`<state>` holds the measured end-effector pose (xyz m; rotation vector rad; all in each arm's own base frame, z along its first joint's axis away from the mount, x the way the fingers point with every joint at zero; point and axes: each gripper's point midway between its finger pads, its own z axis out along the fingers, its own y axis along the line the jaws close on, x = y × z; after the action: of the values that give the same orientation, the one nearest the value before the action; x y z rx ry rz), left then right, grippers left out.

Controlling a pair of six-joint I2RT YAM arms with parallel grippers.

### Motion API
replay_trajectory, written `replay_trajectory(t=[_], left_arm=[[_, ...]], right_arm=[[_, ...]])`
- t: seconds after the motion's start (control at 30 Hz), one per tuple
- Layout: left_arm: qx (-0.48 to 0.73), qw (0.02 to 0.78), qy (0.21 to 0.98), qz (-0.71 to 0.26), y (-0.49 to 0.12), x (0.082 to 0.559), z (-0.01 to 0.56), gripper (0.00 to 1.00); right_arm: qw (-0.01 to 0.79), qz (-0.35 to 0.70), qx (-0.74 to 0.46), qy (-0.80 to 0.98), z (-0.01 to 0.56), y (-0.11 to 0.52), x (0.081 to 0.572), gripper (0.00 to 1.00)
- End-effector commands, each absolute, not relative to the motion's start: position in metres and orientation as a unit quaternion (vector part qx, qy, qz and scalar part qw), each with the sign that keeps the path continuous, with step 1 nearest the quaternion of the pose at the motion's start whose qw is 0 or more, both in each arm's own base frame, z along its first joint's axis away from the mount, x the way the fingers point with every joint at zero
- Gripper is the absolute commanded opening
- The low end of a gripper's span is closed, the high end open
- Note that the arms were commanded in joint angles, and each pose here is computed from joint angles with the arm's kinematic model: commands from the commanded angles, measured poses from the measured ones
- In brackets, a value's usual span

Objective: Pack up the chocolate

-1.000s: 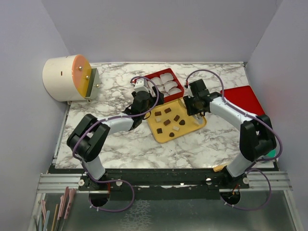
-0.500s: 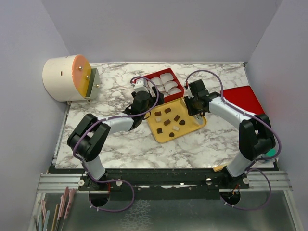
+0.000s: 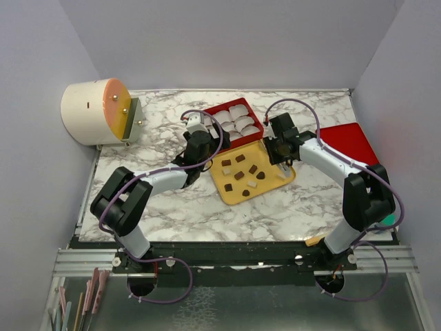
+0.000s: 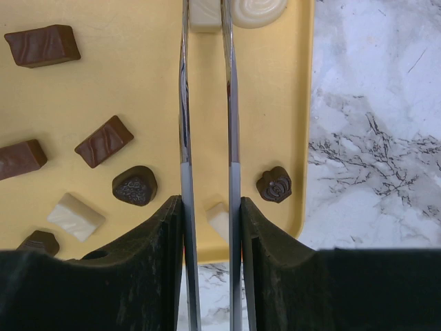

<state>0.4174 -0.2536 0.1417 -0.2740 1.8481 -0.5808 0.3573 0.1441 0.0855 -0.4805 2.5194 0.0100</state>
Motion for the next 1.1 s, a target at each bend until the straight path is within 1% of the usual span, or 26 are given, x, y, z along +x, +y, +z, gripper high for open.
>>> replay_trajectory(t=[0.0, 0.27, 0.43, 0.57, 0.73, 1.07], left_arm=[[-0.136, 0.578, 0.77, -0.234, -0.239, 0.418, 0.16, 0.96], [-0.144, 0.582, 0.768, -0.226, -0.234, 0.417, 0.169, 0.96], [-0.146, 0.586, 0.767, -0.215, -0.231, 0.421, 0.181, 0.96], [-0.147, 0.591, 0.765, -0.21, -0.23, 0.426, 0.191, 0.96], [-0.144, 0.592, 0.768, -0.2, -0.226, 0.433, 0.197, 0.96], [-0.146, 0.584, 0.777, -0.185, -0.207, 0.443, 0.197, 0.96]], right_arm=[[0.308, -0.003, -0.184, 0.933, 0.113, 0.145, 0.359, 0.0], [0.312, 0.001, -0.189, 0.931, 0.125, 0.147, 0.351, 0.0], [0.324, 0.008, -0.198, 0.925, 0.152, 0.153, 0.347, 0.0], [0.345, 0.026, -0.202, 0.916, 0.178, 0.165, 0.352, 0.0], [0.365, 0.039, -0.205, 0.907, 0.195, 0.182, 0.376, 0.01], [0.383, 0.039, -0.231, 0.893, 0.187, 0.223, 0.452, 0.0]])
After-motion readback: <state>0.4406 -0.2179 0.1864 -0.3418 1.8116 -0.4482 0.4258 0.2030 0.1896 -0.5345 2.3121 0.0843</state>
